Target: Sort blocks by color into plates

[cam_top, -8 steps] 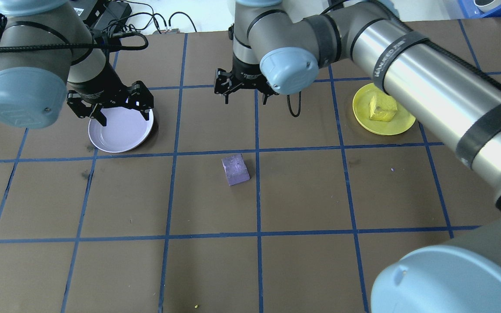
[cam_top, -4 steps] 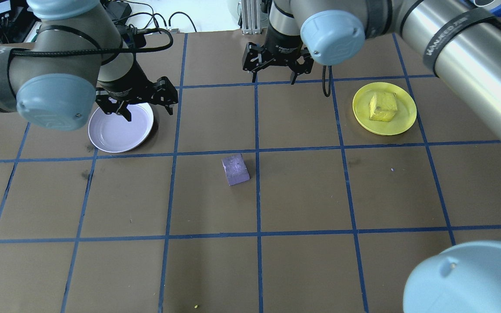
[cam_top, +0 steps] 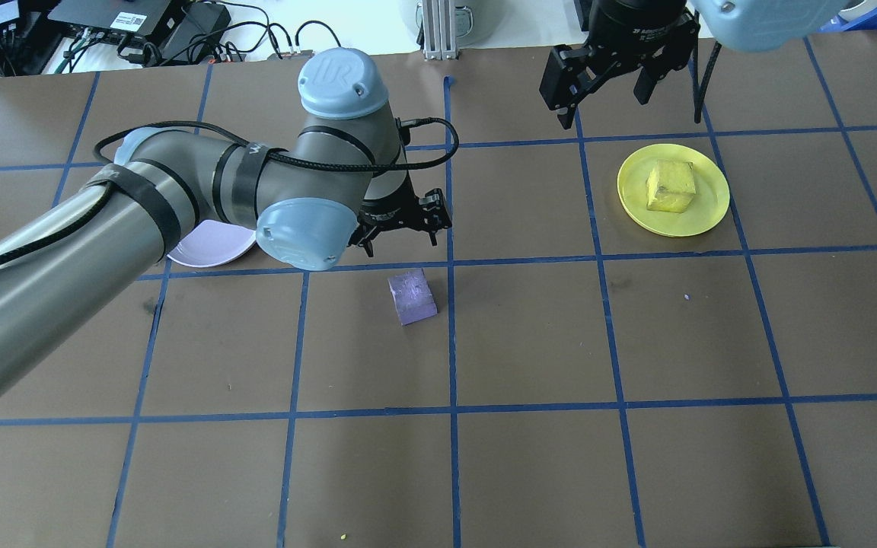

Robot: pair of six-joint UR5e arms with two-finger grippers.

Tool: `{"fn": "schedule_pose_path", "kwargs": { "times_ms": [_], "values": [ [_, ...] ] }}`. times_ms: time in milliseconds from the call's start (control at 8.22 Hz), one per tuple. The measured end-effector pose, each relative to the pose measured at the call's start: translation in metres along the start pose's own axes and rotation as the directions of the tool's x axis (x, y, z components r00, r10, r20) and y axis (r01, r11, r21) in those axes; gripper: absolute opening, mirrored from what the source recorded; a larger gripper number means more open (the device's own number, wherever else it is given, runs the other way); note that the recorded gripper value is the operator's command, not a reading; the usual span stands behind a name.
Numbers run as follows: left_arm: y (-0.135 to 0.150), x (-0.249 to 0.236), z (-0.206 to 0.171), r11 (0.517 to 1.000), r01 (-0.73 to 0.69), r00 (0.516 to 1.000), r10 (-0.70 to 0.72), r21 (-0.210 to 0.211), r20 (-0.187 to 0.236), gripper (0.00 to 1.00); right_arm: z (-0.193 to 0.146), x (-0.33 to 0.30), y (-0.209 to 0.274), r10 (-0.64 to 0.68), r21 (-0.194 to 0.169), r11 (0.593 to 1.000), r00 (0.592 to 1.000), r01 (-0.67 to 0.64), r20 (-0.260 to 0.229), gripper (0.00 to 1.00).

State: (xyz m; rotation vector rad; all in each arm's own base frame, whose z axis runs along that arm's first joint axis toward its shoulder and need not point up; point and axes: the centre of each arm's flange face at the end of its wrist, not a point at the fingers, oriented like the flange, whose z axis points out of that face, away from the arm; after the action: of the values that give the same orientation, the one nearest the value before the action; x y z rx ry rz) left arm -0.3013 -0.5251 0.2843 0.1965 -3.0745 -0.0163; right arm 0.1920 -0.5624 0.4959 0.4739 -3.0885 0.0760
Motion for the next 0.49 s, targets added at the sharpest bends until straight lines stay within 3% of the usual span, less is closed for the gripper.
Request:
{"fn": "schedule_pose_path", "kwargs": {
  "times_ms": [486],
  "values": [
    [0.003, 0.008, 0.054, 0.996, -0.027, 0.999, 0.03, -0.083, 0.035, 1.0, -0.007, 0.0, 0.011, -0.02, -0.005, 1.0, 1.0, 0.02, -0.003, 1.0]
  ]
}}
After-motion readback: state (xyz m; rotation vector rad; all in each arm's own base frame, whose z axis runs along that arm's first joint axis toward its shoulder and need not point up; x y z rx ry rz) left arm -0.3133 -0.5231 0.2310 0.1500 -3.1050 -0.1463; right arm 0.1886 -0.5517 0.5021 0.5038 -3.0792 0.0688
